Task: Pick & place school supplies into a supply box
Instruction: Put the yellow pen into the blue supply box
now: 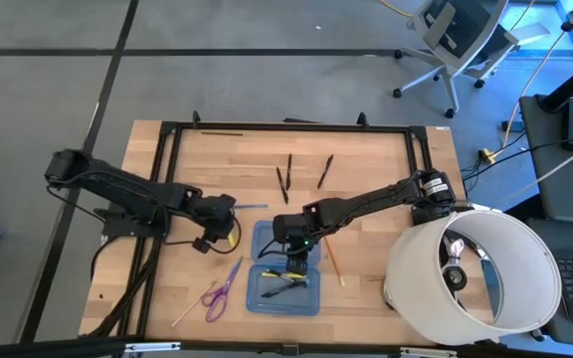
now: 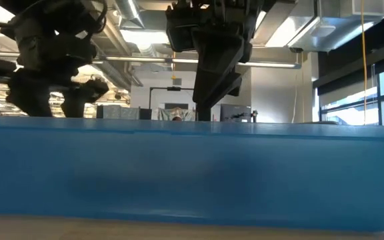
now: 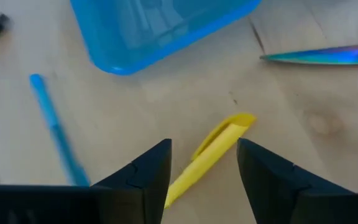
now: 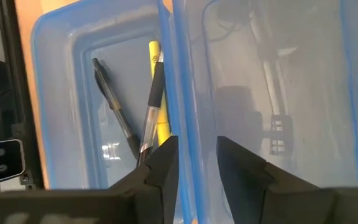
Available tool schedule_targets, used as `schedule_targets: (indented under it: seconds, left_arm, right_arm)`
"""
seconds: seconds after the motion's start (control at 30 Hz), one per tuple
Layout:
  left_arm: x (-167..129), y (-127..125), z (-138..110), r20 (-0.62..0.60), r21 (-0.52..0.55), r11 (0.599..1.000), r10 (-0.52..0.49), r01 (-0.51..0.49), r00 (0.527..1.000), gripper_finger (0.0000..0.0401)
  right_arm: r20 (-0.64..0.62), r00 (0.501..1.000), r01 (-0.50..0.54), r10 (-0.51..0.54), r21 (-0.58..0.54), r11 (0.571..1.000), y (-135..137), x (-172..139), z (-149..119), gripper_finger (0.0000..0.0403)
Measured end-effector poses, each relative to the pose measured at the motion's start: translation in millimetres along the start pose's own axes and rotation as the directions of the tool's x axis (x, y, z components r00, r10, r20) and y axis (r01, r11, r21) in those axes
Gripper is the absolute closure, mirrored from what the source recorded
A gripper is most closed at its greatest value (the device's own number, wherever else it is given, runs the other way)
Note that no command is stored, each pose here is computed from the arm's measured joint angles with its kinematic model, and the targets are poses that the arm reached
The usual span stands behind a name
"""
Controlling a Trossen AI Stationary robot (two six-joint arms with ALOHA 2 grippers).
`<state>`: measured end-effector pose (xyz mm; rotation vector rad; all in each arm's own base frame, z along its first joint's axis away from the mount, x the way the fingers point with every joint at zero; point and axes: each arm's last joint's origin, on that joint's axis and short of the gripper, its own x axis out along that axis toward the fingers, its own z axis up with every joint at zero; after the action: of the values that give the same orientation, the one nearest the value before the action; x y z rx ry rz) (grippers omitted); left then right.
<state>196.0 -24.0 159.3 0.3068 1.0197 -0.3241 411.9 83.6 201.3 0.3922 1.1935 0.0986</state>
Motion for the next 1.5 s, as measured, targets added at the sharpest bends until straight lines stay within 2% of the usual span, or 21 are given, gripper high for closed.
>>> schedule_targets:
  seconds: [0.23,0.37,0.6,0.9,1.13,1.5]
  left_arm:
    - [19.8,-0.7,-1.4,-0.061,0.091,0.995,-0.034,0.039,0.998,0.0226]
    - [31.8,0.5,-2.6,-0.097,0.092,0.995,-0.020,0.029,0.995,0.0226]
    - [40.9,-0.7,-4.9,-0.132,0.077,0.993,-0.077,0.088,0.988,0.0237]
    - [40.7,-1.6,-5.4,-0.124,-0.060,0.994,-0.099,0.092,0.987,0.0299]
    - [39.5,-1.4,-3.8,-0.115,-0.083,0.992,-0.103,0.093,0.988,0.0343]
    - [28.3,4.8,19.6,-0.115,-0.159,0.983,-0.112,0.093,0.987,0.0352]
  right_arm:
    - [0.006,1.000,0.014,-0.014,0.000,1.000,-0.5,0.1,0.1,0.0290]
    - [0.007,1.000,0.013,-0.013,0.001,1.000,-0.3,0.1,0.2,0.0290]
    - [0.007,1.000,0.013,-0.013,0.002,1.000,-0.3,0.2,0.1,0.0290]
    - [0.007,1.000,0.013,-0.013,0.002,1.000,-0.2,0.2,0.1,0.0290]
    - [0.006,1.000,0.012,-0.012,0.003,1.000,-0.3,0.2,0.0,0.0290]
    - [-0.041,0.999,0.036,-0.035,0.015,0.999,-3.3,-0.2,-4.2,0.0290]
